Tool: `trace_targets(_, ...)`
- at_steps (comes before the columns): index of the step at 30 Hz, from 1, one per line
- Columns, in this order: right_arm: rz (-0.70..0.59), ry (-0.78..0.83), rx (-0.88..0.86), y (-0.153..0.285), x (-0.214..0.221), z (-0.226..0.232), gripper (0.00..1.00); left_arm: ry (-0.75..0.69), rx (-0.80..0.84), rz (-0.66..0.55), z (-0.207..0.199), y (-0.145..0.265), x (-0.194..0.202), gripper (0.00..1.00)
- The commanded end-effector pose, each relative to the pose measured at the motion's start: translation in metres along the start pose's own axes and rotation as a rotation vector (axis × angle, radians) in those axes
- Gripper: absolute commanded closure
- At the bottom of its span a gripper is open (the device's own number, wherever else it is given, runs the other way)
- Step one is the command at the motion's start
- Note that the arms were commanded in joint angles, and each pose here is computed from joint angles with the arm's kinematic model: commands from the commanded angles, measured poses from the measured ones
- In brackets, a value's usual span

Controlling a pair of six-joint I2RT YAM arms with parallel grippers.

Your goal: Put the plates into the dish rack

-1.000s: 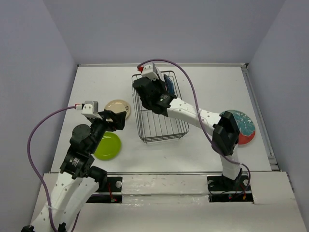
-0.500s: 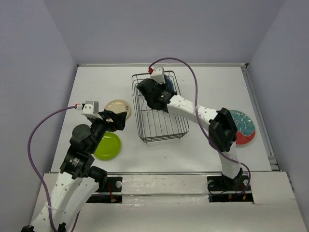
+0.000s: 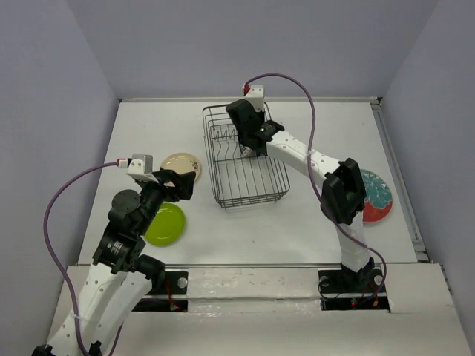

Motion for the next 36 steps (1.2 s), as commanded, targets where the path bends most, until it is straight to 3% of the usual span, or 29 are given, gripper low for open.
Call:
trace_targets(1, 0.009, -0.011, -0.058, -0.026, -0.002, 0.008, 0.77, -0.002, 0.017, -0.072, -0.004, -0.002, -0.020, 0.01)
trace_targets(5, 0.023, -0.003, -0.106, -0.021, -0.006, 0.009, 0.39, -0.003, 0.017, -0.065, -0.004, -0.003, -0.019, 0.01)
trace_targets(10, 0.023, -0.083, -0.220, 0.020, -0.038, -0.006, 0.19, -0.001, 0.018, -0.067, -0.004, -0.003, -0.019, 0.01)
trace_targets(14, 0.005, -0.163, -0.273, 0.057, -0.065, -0.040, 0.13, -0.002, 0.050, -0.073, -0.007, 0.000, -0.020, 0.01)
trace_targets(17, -0.012, -0.245, -0.284, 0.073, -0.071, -0.071, 0.13, -0.001, 0.061, -0.087, -0.007, 0.003, -0.022, 0.01)
trace_targets(20, -0.016, -0.395, -0.183, 0.076, -0.055, -0.142, 0.15, 0.000, 0.092, -0.109, -0.011, 0.009, -0.024, 0.01)
trace_targets(21, 0.006, -0.498, -0.105, 0.073, -0.037, -0.189, 0.23, -0.003, 0.100, -0.118, -0.011, 0.011, -0.025, 0.01)
trace_targets(24, 0.028, -0.705, 0.001, 0.079, 0.011, -0.270, 0.51, -0.002, 0.142, -0.146, -0.016, 0.018, -0.028, 0.01)
trace_targets(26, 0.004, -0.834, 0.092, 0.080, 0.027, -0.327, 0.80, -0.001, 0.177, -0.162, -0.020, 0.023, -0.029, 0.01)
trace_targets(27, 0.023, -0.864, 0.099, 0.087, 0.047, -0.342, 0.82, 0.000, 0.186, -0.168, -0.021, 0.025, -0.030, 0.01)
trace_targets(30, -0.001, -0.951, 0.268, 0.090, 0.069, -0.392, 0.79, 0.003, 0.219, -0.186, -0.024, 0.030, -0.032, 0.01)
trace_targets(31, 0.020, -0.969, 0.278, 0.090, 0.076, -0.398, 0.70, 0.002, 0.225, -0.189, -0.025, 0.032, -0.032, 0.01)
trace_targets(32, 0.048, -1.009, 0.343, 0.088, 0.091, -0.411, 0.56, 0.005, 0.230, -0.199, -0.025, 0.035, -0.033, 0.01)
trace_targets(36, 0.094, -1.104, 0.433, 0.089, 0.117, -0.434, 0.33, 0.008, 0.245, -0.211, -0.027, 0.040, -0.034, 0.01)
Point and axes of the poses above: each gripper's point midway between its finger pads, its own y axis back along the fingers, its own z axis along the line the jaws close on, x = y × z, the point moved 10 cm from there along y, back along the fingers, and after that the axes turned 10 degrees about -y, right-handed, at the moved point
